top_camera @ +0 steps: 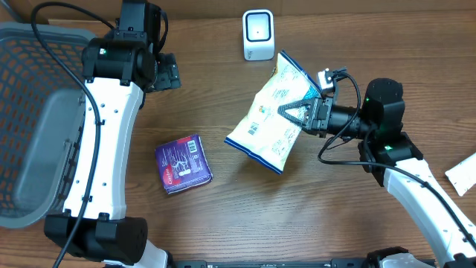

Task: Scan the item barcode
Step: 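Hold the snack bag's barcode in front of the scanner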

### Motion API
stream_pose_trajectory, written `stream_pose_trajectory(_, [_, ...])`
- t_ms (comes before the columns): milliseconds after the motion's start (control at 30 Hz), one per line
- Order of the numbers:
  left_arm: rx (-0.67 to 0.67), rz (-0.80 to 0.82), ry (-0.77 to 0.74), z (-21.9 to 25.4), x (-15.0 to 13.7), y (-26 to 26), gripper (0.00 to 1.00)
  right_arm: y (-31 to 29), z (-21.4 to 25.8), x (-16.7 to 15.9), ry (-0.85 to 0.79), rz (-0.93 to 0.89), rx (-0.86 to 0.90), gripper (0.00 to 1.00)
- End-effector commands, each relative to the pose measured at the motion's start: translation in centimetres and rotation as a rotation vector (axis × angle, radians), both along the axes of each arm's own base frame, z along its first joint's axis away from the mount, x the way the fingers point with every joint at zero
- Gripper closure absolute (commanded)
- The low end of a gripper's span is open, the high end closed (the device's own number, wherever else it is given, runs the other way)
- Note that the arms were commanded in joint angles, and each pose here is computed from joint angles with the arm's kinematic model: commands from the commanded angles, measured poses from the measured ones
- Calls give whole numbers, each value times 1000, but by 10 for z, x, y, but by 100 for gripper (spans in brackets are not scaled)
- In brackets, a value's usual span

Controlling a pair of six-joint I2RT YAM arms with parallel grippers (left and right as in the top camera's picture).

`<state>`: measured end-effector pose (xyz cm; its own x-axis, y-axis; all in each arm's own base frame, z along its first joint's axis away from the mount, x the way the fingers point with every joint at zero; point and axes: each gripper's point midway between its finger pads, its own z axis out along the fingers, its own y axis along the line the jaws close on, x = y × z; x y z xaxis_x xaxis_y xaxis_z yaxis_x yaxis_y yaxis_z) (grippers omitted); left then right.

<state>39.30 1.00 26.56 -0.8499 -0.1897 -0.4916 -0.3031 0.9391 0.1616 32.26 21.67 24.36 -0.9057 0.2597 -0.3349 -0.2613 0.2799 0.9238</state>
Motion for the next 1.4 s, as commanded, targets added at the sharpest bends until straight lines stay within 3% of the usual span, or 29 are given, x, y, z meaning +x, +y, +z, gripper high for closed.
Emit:
stream_pose_trajectory(0, [-12,16,-19,5,1,1,0,-45,-22,61,-355,-342,-408,96])
stream_pose_trajectory(133, [-12,16,-19,5,1,1,0,-87,-7,106,-632,-671,-771,96])
stream_pose_trajectory(267, [-12,16,-19,5,1,1,0,-92,31,141,-864,-875,-806,96])
stream_pose_trajectory(367, [-12,16,-19,5,1,1,0,-88,27,173,-911,-881,-889,96])
stream_pose_trajectory(700, [-12,16,-19,5,1,1,0,-36,9,286,-1160,-650,-1284,96])
stream_pose_trajectory(867, [-12,16,-19,5,1,1,0,-7,12,297,-1309,-558,-1355,96])
stream_pose_trajectory(1067, [-12,16,-19,5,1,1,0,26,-23,294,-1429,-395,-1476,96])
stream_pose_trajectory(1367, [-12,16,-19,5,1,1,0,48,-67,295,-1460,-359,-1486,96])
